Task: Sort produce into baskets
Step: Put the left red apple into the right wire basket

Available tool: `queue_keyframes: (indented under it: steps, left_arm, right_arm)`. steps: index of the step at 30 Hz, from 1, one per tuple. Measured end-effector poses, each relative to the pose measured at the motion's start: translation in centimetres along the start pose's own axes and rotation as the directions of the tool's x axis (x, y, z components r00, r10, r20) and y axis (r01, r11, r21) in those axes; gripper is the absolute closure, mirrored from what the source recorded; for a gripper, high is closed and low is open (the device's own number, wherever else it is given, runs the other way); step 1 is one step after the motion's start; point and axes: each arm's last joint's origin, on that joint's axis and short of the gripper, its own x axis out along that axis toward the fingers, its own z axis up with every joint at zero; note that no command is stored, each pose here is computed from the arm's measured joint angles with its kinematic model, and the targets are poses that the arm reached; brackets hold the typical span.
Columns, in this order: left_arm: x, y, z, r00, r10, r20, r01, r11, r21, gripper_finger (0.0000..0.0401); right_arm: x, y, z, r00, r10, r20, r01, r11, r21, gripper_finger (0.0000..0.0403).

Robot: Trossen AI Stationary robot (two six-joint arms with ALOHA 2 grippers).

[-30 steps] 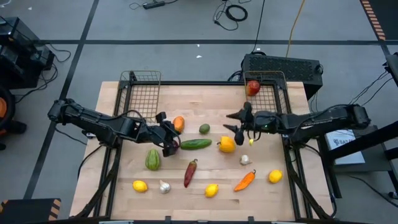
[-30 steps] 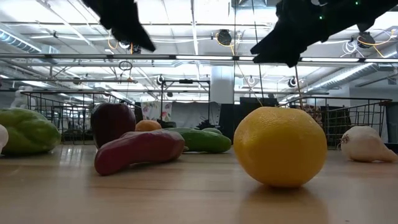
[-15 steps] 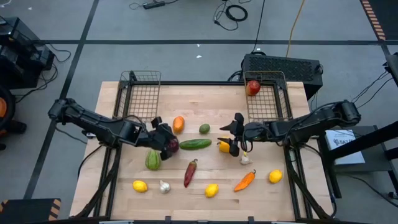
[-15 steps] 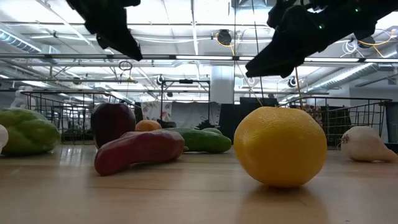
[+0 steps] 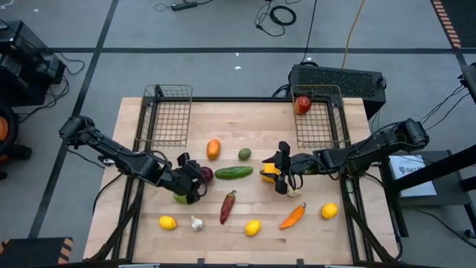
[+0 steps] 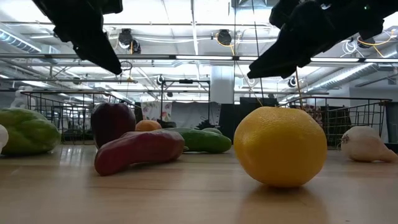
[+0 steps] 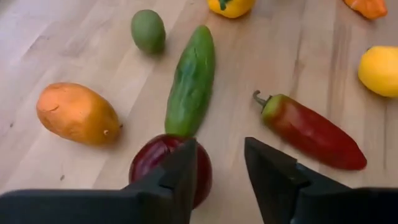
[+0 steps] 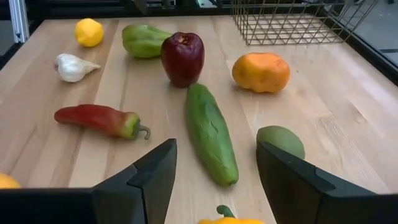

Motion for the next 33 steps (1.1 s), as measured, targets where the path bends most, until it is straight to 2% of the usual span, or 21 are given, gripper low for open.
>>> queue_keyframes:
  steps: [4, 8, 11, 22, 33]
  left_arm:
    - [0.3, 0.3, -0.5, 0.999, 0.043, 0.005, -0.044, 0.998, 0.038, 0.0238]
    - [0.9, 0.5, -1.3, 0.999, 0.046, 0.018, -0.047, 0.993, 0.109, 0.0241]
    - [1.4, 0.9, -1.8, 0.998, 0.060, 0.025, -0.062, 0.991, 0.121, 0.0249]
    - [2.8, 2.1, -2.8, 0.996, 0.081, 0.038, -0.085, 0.992, 0.092, 0.0283]
    - [3.3, 2.3, -2.6, 0.998, 0.051, 0.023, -0.053, 0.993, 0.103, 0.0290]
  right_arm:
    - [0.0, 0.0, 0.0, 1.000, 0.000, 0.002, 0.000, 1.000, 0.000, 0.0190]
    - [0.0, 0.0, 0.0, 1.000, 0.000, 0.002, 0.000, 1.000, 0.000, 0.0190]
    - [0.0, 0.0, 0.0, 1.000, 0.000, 0.002, 0.000, 1.000, -0.001, 0.0190]
    - [0.0, 0.0, 0.0, 1.000, 0.000, 0.001, 0.000, 1.000, -0.005, 0.0190]
    - [0.0, 0.0, 0.0, 1.000, 0.000, 0.002, 0.000, 1.000, -0.004, 0.0190]
